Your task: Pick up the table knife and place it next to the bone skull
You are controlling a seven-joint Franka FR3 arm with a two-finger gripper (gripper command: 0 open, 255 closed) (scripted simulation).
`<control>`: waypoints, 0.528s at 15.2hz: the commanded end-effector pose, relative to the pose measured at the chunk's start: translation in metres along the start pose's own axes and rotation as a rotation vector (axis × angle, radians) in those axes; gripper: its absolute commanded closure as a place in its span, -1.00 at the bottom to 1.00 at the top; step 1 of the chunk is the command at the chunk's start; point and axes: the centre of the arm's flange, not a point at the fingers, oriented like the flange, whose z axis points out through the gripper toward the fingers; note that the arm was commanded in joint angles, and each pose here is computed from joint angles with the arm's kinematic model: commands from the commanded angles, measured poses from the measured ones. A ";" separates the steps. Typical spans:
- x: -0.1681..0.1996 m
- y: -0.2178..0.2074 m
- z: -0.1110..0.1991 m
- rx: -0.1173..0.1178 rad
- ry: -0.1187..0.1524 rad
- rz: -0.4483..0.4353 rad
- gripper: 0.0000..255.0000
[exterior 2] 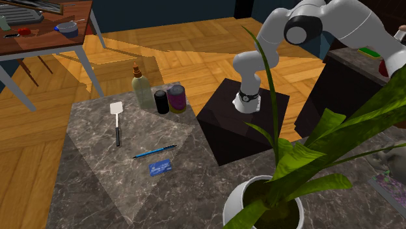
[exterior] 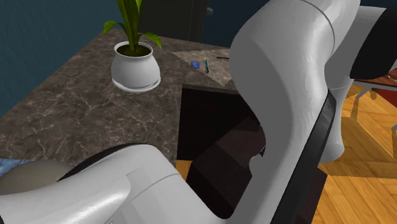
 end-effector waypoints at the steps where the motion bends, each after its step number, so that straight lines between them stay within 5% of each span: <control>1: 0.000 0.000 0.005 0.000 0.000 0.000 1.00; 7: 0.000 0.000 0.005 0.000 0.000 0.000 1.00; 8: 0.000 0.000 0.005 0.000 0.000 0.000 -1.00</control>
